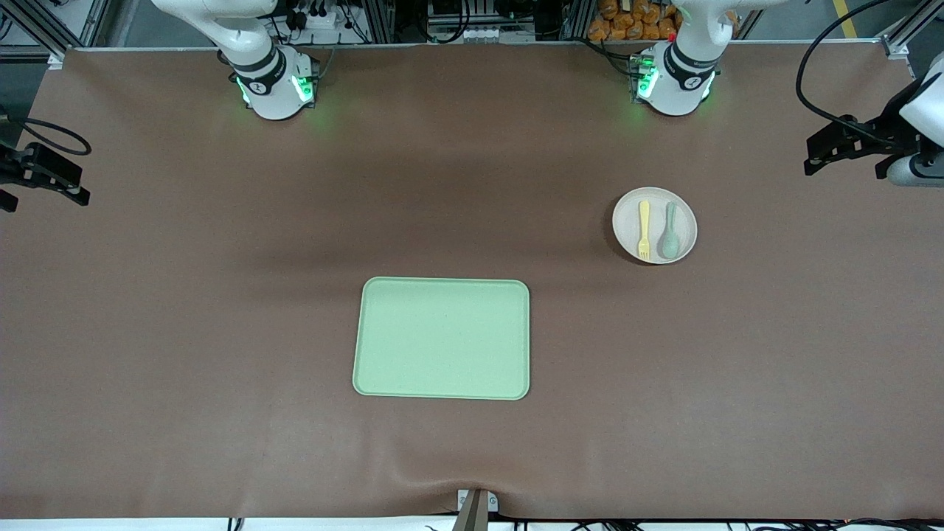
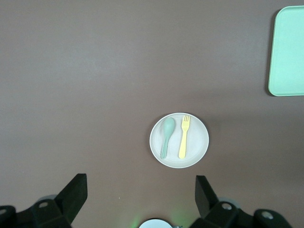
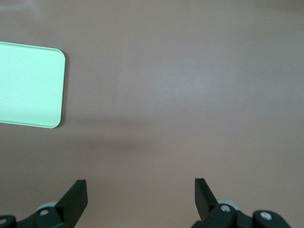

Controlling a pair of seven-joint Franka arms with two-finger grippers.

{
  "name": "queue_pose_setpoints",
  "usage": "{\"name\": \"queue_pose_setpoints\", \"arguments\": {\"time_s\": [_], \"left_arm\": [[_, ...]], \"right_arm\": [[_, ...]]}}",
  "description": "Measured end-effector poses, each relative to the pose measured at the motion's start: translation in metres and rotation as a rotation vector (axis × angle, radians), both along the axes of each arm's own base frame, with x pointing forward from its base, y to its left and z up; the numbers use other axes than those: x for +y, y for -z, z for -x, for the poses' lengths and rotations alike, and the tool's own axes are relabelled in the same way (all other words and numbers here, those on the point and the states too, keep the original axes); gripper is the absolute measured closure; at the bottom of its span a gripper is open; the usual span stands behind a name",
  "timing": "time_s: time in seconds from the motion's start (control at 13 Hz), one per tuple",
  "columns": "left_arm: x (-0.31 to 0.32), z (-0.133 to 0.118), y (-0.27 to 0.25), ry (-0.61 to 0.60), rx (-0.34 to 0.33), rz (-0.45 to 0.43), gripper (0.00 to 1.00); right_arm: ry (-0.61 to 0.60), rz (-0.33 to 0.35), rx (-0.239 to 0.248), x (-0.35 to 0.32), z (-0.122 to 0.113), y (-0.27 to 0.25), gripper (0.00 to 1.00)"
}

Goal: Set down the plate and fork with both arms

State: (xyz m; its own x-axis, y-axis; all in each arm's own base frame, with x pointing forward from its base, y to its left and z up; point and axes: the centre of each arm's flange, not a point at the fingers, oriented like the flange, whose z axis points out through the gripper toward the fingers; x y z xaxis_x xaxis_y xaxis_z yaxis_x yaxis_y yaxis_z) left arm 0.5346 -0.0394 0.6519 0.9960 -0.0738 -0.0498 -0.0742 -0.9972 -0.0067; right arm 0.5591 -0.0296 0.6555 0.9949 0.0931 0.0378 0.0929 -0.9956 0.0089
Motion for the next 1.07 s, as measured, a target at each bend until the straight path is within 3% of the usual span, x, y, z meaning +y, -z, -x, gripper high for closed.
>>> {"name": "queue_pose_setpoints", "arguments": {"time_s": [0.69, 1.07], "left_arm": [[-0.001, -0.001, 0.001, 0.001, 0.003, 0.000, 0.00], [0.009, -0.019, 0.034, -0.016, 0.062, 0.001, 0.00]], "right_arm": [[0.000, 0.000, 0.001, 0.000, 0.000, 0.000, 0.00], [0.000, 0.000, 0.001, 0.000, 0.000, 0.000, 0.00]]}}
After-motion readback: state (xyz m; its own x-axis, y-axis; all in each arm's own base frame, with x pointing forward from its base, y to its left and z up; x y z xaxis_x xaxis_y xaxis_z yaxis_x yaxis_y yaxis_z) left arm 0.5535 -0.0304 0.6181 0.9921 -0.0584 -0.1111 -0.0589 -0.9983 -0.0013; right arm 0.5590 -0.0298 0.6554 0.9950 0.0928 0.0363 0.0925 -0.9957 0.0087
